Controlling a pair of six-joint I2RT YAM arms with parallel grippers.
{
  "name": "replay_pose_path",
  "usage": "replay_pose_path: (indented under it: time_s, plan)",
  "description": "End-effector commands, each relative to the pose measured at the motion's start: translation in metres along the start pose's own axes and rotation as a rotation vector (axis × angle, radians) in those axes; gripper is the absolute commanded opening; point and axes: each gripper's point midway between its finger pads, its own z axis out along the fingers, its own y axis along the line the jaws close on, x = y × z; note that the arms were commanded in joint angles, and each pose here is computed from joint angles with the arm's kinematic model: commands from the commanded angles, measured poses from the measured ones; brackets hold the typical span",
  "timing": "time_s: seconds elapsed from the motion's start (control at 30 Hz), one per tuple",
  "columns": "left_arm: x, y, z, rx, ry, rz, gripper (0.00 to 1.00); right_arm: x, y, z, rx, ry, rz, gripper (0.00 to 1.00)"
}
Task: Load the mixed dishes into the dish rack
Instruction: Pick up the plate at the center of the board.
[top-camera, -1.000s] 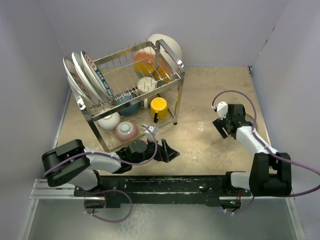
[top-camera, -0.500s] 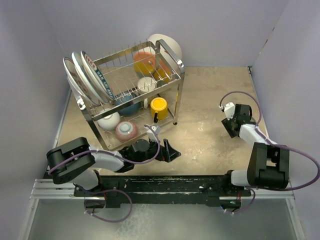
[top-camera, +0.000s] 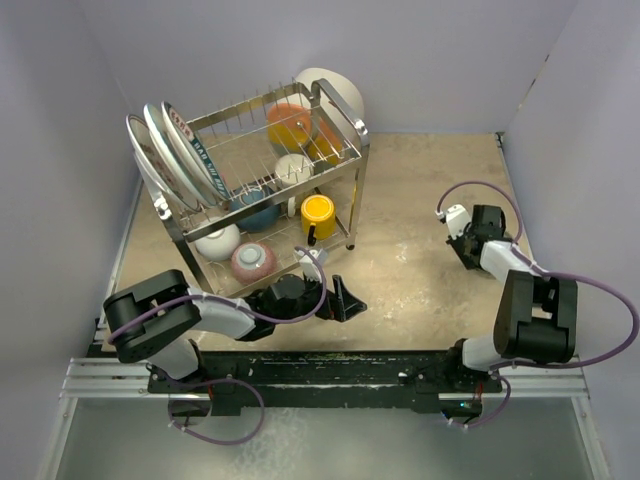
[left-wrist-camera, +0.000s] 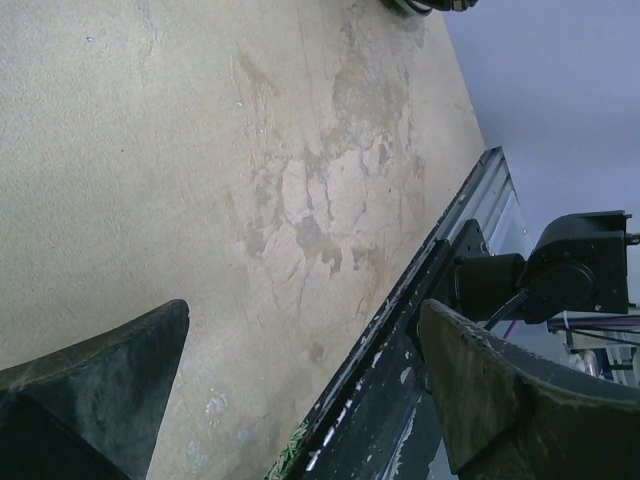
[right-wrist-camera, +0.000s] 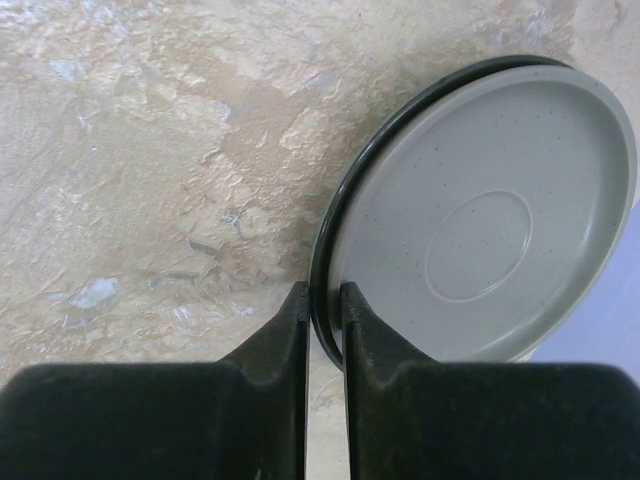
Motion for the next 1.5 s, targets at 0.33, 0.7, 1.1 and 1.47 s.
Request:
replay_pose_path:
  time_s: [0.33,0.7,1.1,1.47]
  plan:
    - [-0.018,-0.019,0.005,0.069,-0.041,-0.012,0.99,-0.022,0.041,-0.033,-0.294,-0.114,-0.076,0.00]
    - [-0.011,-0.019,0.011,0.097,-0.028,-0.051,0.99,-0.042,0.091,-0.063,-0.552,-0.290,-0.206,0.00]
    - [-0.008,-0.014,0.010,0.089,-0.035,-0.074,0.99,-0.047,0.139,-0.079,-0.676,-0.313,-0.419,0.00]
    - [-0.023,-0.025,0.015,0.115,-0.129,-0.249,1.00,-0.048,0.162,-0.131,-0.781,-0.537,-0.613,0.00]
